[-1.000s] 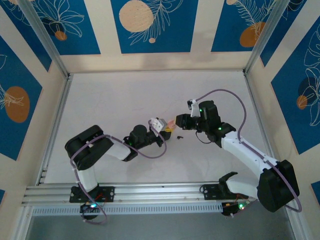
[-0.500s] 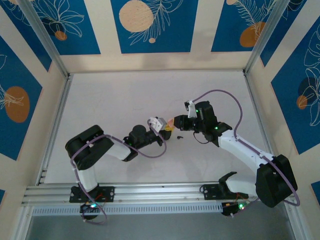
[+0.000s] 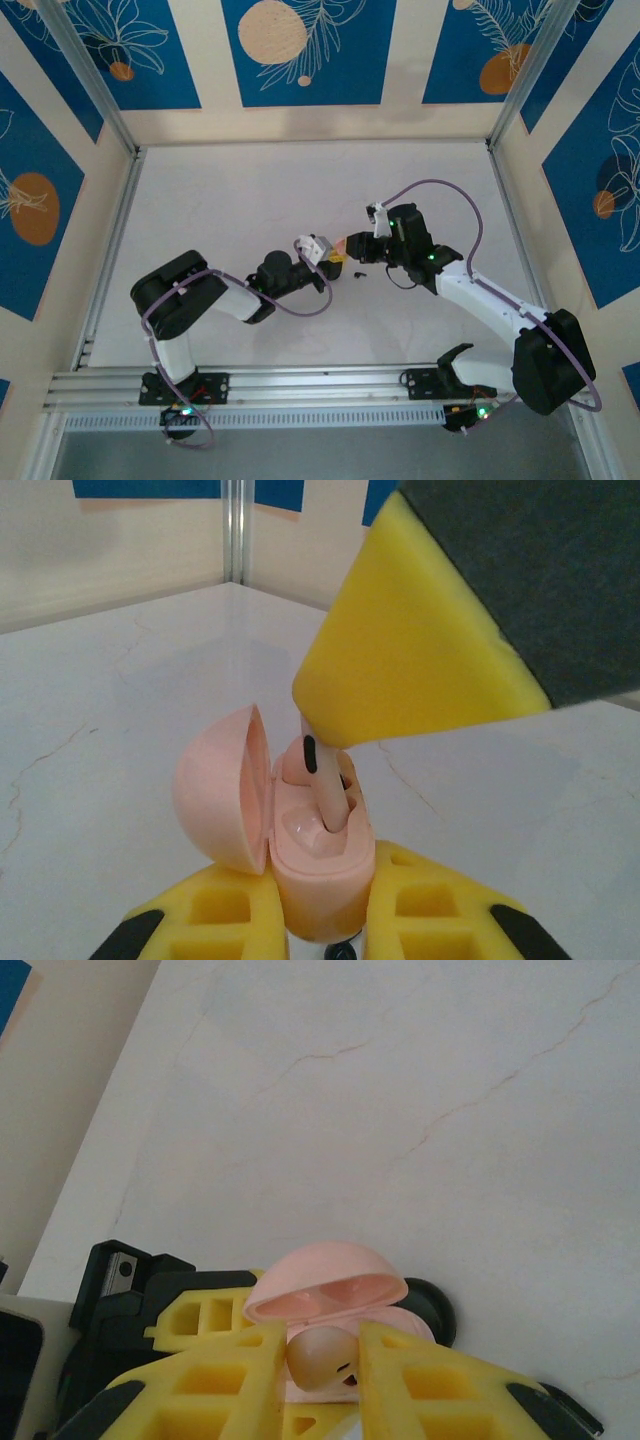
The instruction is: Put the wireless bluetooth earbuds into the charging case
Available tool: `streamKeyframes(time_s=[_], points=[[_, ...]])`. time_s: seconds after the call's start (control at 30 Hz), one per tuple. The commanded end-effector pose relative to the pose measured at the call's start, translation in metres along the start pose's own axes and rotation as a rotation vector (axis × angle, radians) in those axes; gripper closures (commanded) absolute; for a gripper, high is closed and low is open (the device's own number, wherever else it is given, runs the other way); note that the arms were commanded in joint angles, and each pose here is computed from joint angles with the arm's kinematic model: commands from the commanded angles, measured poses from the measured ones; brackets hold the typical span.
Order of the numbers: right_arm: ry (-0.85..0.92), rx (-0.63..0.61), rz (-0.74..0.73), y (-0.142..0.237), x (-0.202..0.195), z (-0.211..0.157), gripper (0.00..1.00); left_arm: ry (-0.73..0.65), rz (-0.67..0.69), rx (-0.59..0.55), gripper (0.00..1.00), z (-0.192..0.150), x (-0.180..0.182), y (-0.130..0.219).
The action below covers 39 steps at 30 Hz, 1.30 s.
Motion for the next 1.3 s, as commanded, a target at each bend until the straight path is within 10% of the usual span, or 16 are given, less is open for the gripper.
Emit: streamKeyframes(time_s=[0.0,0.73,1.27], points=[[0.028,-0.007,-0.011,0.007,0.005,0.002,0.75,-0.01,-0.011,-0.072,0.92,0.012,-0.005,0.002],[0.059,-0.109,0.171,0.071,0.028,0.023,0.57,-0.108,-0.073,-0.092,0.93,0.017,-0.012,0.012],[-0.197,0.126,0.297,0.08,0.003,0.004,0.65,-0.204,-0.14,-0.134,0.93,0.021,-0.02,0.015]])
Point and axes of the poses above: each hand's point on the last joint's axis, 136 mm out from that joint toward the fingers, its own y axis back along the fingers, its own x axis along the line the jaws close on, z = x × y, the point moved 10 cm from there along y, back along the fingers, and after that the axes turned 2 degrees about -y, right-handed, at the moved point
